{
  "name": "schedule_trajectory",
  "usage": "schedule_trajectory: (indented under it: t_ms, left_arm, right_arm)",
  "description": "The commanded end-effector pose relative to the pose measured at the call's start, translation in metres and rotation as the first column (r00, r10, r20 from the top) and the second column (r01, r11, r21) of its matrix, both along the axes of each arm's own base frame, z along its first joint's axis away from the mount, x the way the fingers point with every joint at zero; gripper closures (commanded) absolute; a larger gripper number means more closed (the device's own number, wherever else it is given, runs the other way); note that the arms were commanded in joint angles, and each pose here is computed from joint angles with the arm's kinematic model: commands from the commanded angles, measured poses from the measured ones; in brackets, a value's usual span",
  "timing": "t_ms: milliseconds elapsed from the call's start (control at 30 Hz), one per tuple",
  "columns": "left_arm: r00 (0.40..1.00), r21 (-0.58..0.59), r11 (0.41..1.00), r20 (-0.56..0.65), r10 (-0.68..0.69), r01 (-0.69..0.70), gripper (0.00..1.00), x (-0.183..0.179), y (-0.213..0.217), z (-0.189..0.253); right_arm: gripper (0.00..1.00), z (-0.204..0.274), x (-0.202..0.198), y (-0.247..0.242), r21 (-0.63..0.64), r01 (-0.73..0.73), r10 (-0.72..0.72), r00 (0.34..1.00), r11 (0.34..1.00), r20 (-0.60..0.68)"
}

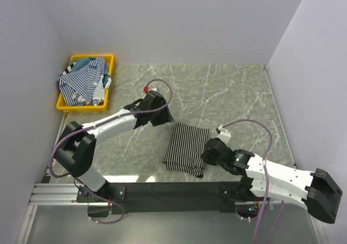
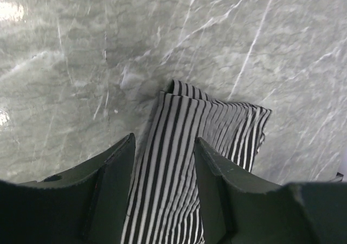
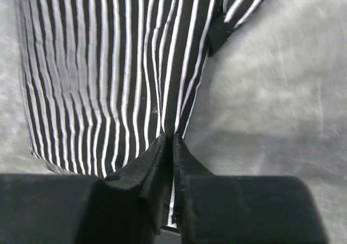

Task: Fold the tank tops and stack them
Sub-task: Fold the tank top

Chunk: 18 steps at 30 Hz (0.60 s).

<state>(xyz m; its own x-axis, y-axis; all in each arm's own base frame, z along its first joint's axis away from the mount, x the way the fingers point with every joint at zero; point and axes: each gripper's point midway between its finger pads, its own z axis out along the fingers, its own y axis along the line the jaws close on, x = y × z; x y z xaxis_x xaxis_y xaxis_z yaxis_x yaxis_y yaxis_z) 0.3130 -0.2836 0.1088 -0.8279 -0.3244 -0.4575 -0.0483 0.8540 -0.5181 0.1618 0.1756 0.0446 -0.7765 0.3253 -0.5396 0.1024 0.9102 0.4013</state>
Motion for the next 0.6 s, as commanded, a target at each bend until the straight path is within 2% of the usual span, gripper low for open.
schedule_trajectory:
  t_ms: [0, 167, 300, 333, 367, 433, 467, 500, 567]
  left_arm:
    - [0.999, -0.016, 0.999, 0.01, -0.031, 0.031, 0.47, 0.003, -0.006, -0.007]
    - [0.999, -0.025, 0.999, -0.021, -0.045, 0.044, 0.47, -0.003, -0.008, -0.021]
    - [0.998, -0.03, 0.998, -0.038, -0.052, 0.051, 0.47, -0.009, -0.007, -0.029]
    - [0.998, -0.034, 0.998, -0.043, -0.054, 0.052, 0.47, -0.011, -0.007, -0.032]
    - [0.997, -0.037, 0.998, -0.051, -0.06, 0.058, 0.47, -0.014, -0.007, -0.034]
    - [0.996, -0.032, 0.998, -0.061, -0.061, 0.059, 0.47, -0.017, -0.005, -0.039]
    - [0.997, -0.037, 0.997, -0.052, -0.064, 0.062, 0.47, -0.017, -0.005, -0.037]
    - [0.996, -0.035, 0.997, -0.055, -0.066, 0.064, 0.47, -0.019, -0.005, -0.038]
    - [0.996, -0.03, 0.997, -0.041, -0.074, 0.073, 0.47, -0.018, -0.004, -0.034]
  right_arm:
    - [0.89, -0.009, -0.009, 0.001, 0.072, 0.018, -0.016, 0.999, 0.997, -0.034]
    - [1.0, -0.033, -0.025, -0.004, 0.064, 0.019, -0.012, 0.994, 0.998, -0.109]
    - [0.98, -0.04, -0.032, -0.009, 0.069, 0.027, -0.018, 0.991, 0.997, -0.13]
    - [0.91, -0.039, -0.033, -0.01, 0.072, 0.03, -0.021, 0.991, 0.997, -0.129]
    - [0.77, -0.039, -0.036, -0.015, 0.056, 0.034, -0.026, 0.99, 0.998, -0.137]
    - [0.64, -0.022, -0.031, -0.014, 0.093, 0.042, -0.033, 0.995, 0.995, -0.096]
    - [0.56, -0.02, -0.034, -0.021, 0.065, 0.043, -0.037, 0.994, 0.997, -0.098]
    - [0.54, 0.0, -0.027, -0.018, 0.102, 0.05, -0.045, 0.998, 0.994, -0.051]
    - [0.51, 0.015, -0.025, -0.024, 0.09, 0.049, -0.047, 0.999, 0.995, -0.026]
